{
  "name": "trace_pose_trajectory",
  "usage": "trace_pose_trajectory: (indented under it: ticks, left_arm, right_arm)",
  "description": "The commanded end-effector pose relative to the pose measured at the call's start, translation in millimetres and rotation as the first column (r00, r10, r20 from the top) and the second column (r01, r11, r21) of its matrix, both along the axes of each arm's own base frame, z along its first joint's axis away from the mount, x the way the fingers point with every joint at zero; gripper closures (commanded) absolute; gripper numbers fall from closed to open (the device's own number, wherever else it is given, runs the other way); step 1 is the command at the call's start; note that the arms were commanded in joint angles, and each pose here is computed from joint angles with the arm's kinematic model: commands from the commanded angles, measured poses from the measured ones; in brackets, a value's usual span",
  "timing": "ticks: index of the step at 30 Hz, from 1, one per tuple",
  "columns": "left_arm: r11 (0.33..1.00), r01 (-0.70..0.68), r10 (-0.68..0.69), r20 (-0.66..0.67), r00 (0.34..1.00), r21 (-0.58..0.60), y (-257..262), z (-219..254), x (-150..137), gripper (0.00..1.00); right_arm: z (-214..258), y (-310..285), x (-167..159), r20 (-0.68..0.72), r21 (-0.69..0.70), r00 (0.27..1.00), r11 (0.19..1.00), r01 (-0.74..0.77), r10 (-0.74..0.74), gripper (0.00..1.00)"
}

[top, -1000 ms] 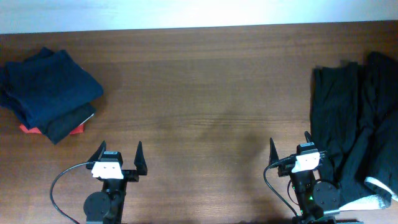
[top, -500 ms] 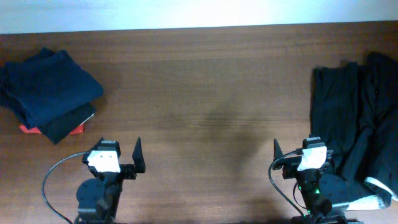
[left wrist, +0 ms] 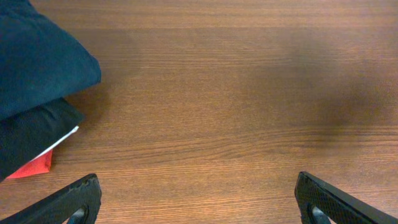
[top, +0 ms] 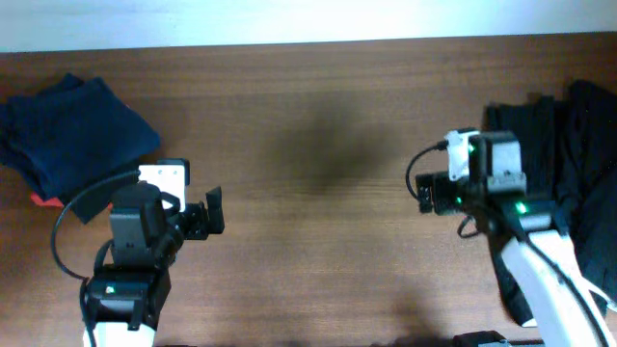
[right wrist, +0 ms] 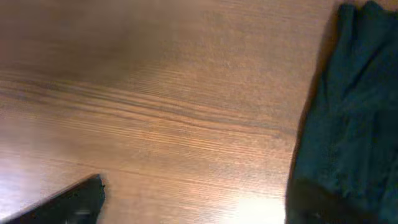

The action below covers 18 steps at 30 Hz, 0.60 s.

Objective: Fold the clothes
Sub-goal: 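Grasp the black shorts from the right pile with the right gripper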

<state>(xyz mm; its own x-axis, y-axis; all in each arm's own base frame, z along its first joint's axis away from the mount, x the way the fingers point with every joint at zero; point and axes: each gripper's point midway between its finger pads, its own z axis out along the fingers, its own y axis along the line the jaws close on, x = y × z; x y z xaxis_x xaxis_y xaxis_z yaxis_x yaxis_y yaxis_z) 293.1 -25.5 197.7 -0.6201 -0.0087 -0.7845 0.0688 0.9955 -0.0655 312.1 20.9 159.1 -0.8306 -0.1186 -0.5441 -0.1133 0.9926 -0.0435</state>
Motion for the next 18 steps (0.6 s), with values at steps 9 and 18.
trace_pose_trajectory:
  ticks: [9, 18]
  left_arm:
    - [1.0, 0.018, -0.018, 0.017, 1.0, 0.0, -3, 8, 2, 0.01]
    - [1.0, 0.018, -0.018, 0.024, 1.0, 0.0, -2, 10, 3, 0.01]
  right_arm:
    - [-157, -139, -34, -0.464, -0.168, 0.68, 0.81, 0.563, -0.568, 0.3]
    - [-181, -121, -33, -0.569, 0.007, 0.653, 0.792, 0.611, -0.499, 0.96]
